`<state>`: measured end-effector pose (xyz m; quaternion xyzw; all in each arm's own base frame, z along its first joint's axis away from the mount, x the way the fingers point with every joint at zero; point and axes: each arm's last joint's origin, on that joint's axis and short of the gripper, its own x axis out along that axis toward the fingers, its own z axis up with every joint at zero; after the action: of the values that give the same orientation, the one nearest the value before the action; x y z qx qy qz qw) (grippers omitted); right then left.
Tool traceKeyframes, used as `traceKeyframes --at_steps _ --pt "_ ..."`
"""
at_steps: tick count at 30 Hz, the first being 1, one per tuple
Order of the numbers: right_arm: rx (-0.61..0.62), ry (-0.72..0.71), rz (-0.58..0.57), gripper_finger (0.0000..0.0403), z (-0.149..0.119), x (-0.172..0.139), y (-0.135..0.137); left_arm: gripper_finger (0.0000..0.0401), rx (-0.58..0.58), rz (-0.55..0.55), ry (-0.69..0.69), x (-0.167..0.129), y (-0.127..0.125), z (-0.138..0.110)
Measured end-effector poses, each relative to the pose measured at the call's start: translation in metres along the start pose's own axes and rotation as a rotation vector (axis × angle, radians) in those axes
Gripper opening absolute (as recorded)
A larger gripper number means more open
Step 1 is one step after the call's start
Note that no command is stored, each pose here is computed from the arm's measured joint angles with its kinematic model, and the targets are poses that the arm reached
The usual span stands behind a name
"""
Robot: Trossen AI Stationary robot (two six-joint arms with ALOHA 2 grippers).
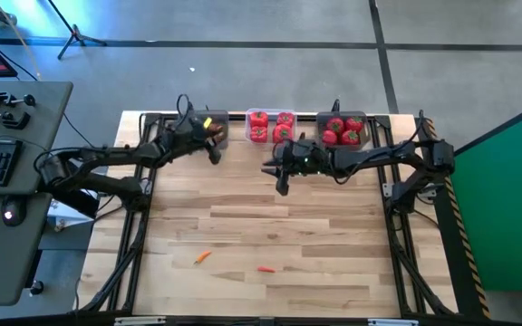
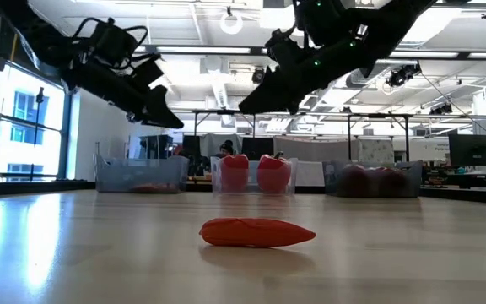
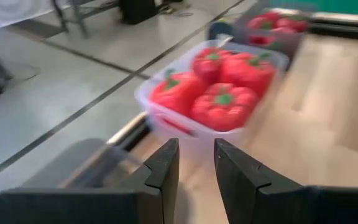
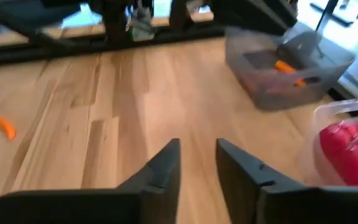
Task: Sort produce into baskets
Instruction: Put the orange chili pepper into the left black bin
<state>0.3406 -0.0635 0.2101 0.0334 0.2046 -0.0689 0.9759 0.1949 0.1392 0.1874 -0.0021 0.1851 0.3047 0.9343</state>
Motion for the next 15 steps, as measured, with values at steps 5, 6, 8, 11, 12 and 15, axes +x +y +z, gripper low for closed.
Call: traceKeyframes --at_steps 5,6,8,11,12,15 --pt "-0.018 0.136 0.02 0.0032 -0.014 0.0 0.025 0.0077 0.005 -0.078 -0.071 -0.006 -0.021 -0.009" --pt "-0.016 0.166 0.029 0.0022 -0.017 -0.001 0.032 0.0074 0.007 -0.085 -0.091 -0.007 -0.024 -0.011" --pt "-0.03 0.208 0.062 0.001 -0.022 -0.002 0.048 0.0067 0.009 -0.098 -0.144 -0.011 -0.028 -0.015" --pt "-0.008 0.218 0.12 0.0009 -0.027 -0.004 0.077 0.0055 0.01 -0.124 -0.213 -0.018 -0.034 -0.021" --pt "0.005 0.224 0.14 0.0014 -0.028 -0.005 0.086 0.0052 0.01 -0.133 -0.228 -0.02 -0.036 -0.023" --pt "0.056 0.236 0.183 0.0044 -0.033 -0.009 0.11 0.0042 0.015 -0.154 -0.238 -0.024 -0.04 -0.03"
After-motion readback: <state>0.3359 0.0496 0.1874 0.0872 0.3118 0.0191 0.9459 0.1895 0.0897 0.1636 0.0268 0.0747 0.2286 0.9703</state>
